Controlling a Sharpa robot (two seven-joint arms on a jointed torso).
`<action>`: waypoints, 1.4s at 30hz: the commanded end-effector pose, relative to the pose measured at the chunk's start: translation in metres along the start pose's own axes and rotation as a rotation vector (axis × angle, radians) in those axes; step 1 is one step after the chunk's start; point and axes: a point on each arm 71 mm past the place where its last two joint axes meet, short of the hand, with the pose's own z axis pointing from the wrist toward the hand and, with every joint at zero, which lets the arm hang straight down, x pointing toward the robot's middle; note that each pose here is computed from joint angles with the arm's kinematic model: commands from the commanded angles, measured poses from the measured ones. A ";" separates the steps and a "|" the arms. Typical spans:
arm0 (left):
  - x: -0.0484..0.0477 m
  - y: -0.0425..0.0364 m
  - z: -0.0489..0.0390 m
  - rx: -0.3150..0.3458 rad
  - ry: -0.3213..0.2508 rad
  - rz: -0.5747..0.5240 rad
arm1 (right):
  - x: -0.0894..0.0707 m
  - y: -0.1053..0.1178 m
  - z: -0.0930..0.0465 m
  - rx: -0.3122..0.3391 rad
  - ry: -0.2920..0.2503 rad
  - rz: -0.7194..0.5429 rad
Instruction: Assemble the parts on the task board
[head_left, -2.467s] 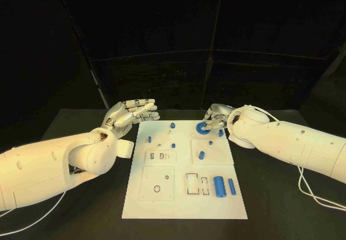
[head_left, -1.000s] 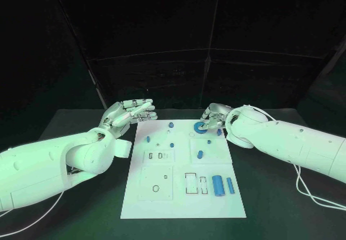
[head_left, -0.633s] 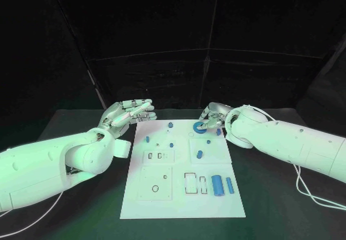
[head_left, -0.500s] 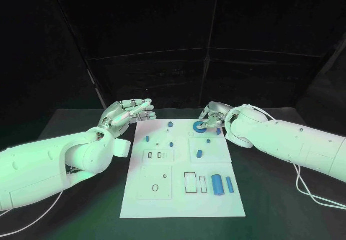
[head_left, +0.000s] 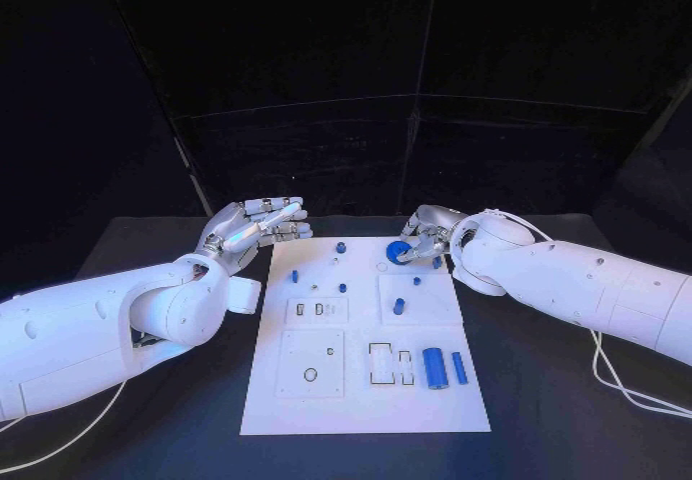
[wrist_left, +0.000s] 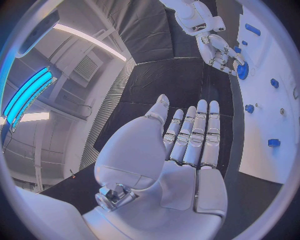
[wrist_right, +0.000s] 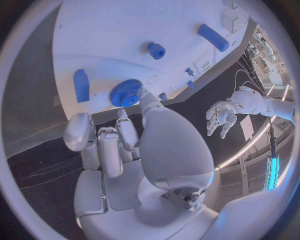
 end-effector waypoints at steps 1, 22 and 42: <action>0.0018 -0.0007 0.0004 0.004 0.016 -0.004 | 0.001 0.001 0.000 -0.002 0.012 -0.031; 0.0025 0.0001 0.0014 0.002 0.017 -0.003 | -0.002 0.000 0.002 0.013 -0.038 -0.016; -0.0008 -0.0004 0.0007 0.002 0.012 -0.002 | -0.008 0.029 -0.012 -0.059 -0.176 -0.002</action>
